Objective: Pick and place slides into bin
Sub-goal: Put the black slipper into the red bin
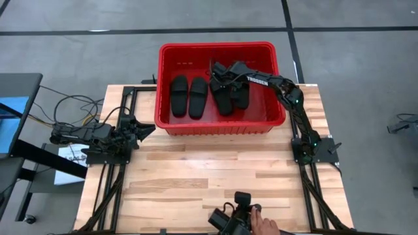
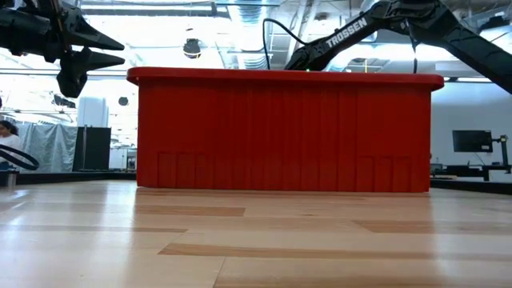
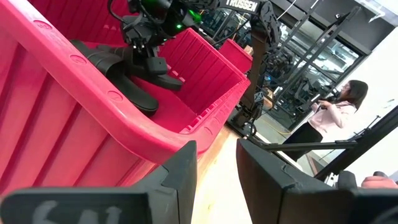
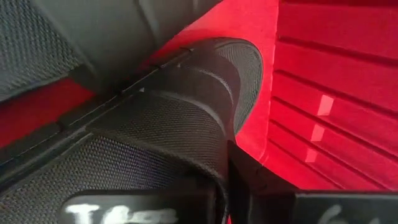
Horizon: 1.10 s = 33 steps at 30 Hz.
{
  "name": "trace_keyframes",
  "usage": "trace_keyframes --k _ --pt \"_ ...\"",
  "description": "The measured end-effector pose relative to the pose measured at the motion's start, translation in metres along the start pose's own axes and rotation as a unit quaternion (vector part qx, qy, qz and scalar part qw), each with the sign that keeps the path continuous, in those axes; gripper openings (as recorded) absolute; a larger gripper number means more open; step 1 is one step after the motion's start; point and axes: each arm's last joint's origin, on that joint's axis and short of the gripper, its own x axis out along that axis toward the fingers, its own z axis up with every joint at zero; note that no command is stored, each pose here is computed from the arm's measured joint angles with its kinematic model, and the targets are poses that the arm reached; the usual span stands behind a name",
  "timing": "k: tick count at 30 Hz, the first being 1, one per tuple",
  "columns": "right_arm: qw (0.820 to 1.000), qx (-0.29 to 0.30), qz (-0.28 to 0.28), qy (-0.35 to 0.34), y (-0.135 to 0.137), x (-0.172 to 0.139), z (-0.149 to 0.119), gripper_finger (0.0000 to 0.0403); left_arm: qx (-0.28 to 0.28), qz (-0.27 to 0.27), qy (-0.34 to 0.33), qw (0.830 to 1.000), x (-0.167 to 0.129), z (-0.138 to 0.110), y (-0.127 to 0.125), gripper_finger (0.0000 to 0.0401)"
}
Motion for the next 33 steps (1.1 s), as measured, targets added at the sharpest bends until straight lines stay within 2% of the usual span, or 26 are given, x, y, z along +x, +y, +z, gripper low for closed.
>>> trace_keyframes --k 9,22,33 --pt "1.000 -0.008 -0.016 -0.003 -0.0026 0.0006 0.0014 0.0003 0.000 0.000 0.000 1.000 0.0000 0.0001 0.0000 0.0103" --pt "1.000 -0.009 -0.014 -0.004 -0.0025 0.0006 0.0014 0.0049 0.000 0.000 0.000 1.000 0.0000 0.0000 -0.0001 0.0103" --pt "1.000 -0.009 -0.013 -0.005 -0.0024 0.0006 0.0015 0.0052 0.000 0.000 0.000 1.000 0.0000 0.0001 -0.0001 0.0103"
